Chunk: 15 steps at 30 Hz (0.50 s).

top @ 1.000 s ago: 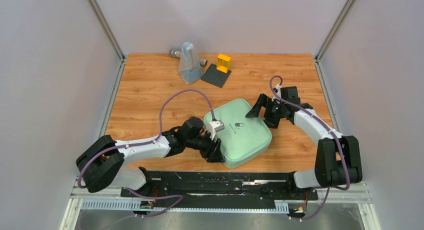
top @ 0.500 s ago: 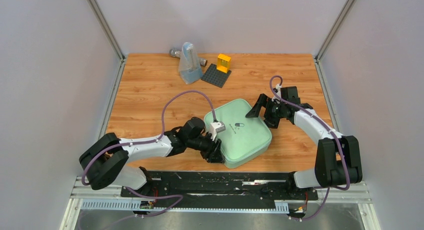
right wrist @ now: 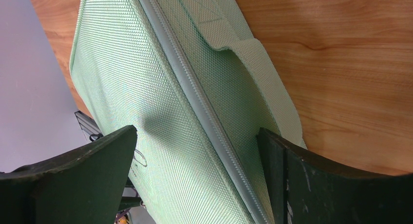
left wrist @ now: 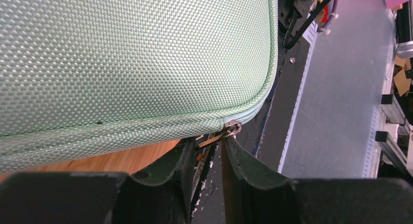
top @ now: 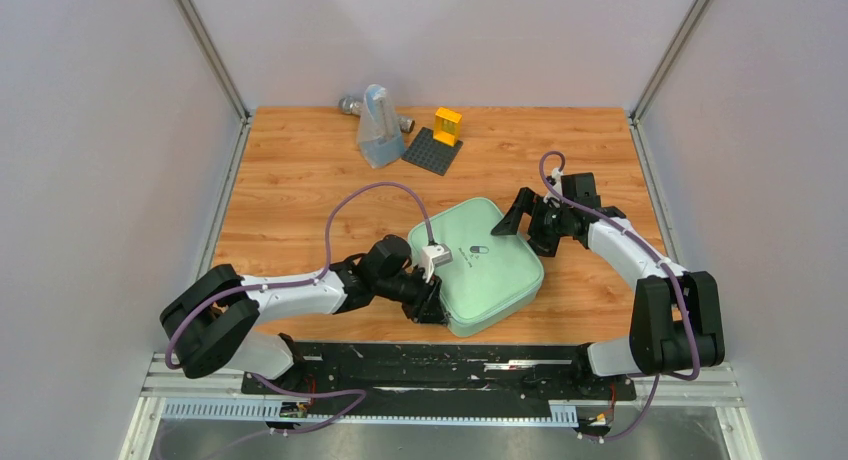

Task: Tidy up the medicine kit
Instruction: Zip the medicine box at the center of the board.

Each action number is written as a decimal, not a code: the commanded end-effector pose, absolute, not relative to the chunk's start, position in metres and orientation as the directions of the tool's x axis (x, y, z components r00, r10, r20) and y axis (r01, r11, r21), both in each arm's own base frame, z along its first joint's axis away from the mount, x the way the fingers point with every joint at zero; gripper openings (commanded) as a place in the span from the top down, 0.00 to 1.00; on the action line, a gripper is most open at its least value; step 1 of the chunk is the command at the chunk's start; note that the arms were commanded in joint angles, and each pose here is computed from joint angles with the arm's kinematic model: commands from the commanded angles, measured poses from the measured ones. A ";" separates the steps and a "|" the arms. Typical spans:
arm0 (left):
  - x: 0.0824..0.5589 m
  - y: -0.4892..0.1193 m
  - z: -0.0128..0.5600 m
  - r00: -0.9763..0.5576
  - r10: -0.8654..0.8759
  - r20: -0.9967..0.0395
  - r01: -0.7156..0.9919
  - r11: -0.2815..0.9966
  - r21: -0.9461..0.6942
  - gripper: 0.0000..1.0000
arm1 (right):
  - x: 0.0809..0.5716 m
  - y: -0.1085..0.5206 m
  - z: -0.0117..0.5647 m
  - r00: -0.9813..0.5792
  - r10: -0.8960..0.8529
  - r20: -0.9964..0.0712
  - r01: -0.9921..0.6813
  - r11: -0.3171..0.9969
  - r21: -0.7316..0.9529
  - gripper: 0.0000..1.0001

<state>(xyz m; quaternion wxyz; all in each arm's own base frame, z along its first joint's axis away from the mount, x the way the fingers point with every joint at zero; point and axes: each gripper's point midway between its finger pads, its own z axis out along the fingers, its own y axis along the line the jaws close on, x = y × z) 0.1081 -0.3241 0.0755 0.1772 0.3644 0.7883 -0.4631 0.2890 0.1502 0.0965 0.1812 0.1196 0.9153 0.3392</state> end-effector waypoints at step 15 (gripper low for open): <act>0.115 -0.333 0.100 -0.614 0.390 -0.686 0.788 0.259 -0.558 0.55 | 0.277 0.158 0.099 -0.922 0.330 -0.202 0.104 0.714 0.692 0.03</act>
